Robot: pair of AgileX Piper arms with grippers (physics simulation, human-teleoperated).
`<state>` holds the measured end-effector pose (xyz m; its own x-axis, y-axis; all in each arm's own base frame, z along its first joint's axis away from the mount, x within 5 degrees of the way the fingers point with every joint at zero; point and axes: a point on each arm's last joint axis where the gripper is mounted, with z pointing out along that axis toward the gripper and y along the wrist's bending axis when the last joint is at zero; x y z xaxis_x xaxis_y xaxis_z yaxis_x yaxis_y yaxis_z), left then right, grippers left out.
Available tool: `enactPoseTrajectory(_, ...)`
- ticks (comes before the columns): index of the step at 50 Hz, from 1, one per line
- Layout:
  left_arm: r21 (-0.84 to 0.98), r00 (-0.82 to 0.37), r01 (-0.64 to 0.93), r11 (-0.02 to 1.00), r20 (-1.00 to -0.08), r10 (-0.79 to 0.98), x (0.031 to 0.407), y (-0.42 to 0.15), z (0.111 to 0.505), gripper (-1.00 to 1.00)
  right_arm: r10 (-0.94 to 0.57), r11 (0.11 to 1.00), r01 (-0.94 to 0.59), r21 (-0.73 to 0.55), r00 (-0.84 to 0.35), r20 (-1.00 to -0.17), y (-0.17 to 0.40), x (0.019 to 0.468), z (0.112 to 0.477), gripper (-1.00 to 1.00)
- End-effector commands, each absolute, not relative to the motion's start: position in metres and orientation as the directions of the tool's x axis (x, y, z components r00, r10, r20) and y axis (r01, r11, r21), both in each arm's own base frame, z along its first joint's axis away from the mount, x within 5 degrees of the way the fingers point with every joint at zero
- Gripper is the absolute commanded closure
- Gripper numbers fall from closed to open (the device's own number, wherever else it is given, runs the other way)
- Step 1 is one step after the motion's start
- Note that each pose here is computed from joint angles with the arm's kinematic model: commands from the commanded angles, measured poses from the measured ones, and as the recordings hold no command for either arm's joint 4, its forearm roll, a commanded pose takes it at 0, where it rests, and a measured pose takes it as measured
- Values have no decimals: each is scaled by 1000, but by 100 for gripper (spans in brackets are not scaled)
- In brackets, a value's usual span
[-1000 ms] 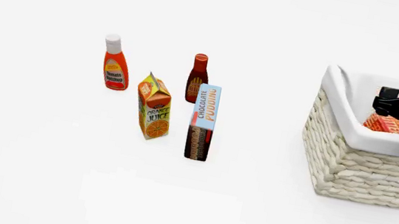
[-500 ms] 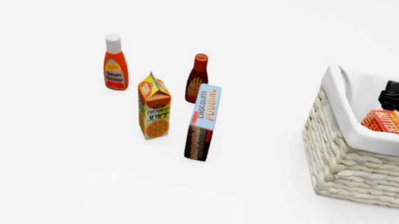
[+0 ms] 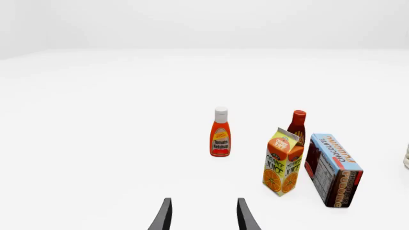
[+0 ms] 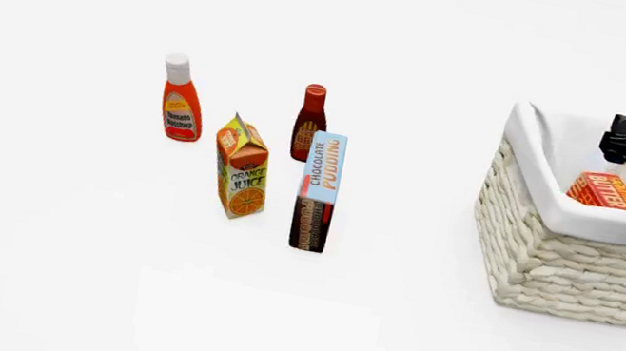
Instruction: Pick the butter and place it in the basket.
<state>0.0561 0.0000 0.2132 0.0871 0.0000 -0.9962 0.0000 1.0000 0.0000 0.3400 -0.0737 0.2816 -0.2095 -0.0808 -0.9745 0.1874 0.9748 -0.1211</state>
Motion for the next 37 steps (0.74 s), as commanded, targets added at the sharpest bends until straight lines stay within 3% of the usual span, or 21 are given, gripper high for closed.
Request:
enactPoseTrajectory(1, 0, 87, 0, 1000, -996, 0, 56, 0, 213, -100, -87, 974, 191, -124, -189, -978, -74, 338, 290, -100)
enactPoseTrajectory(5, 0, 87, 0, 1000, -996, 0, 56, 0, 213, -100, -91, 973, 194, -123, -165, -982, -73, 335, 297, -100)
enactPoseTrajectory(7, 0, 87, 0, 1000, -996, 0, 56, 0, 213, -100, -92, 973, 195, -123, -159, -983, -59, 268, 301, -100)
enactPoseTrajectory(9, 0, 87, 0, 1000, -996, 0, 56, 0, 213, -100, -86, 974, 195, -114, -146, -986, -53, 247, 305, -100)
enactPoseTrajectory(37, 0, 87, 0, 1000, -996, 0, 56, 0, 213, -100, -126, 970, 195, -143, -97, -987, -40, 190, 316, -100)
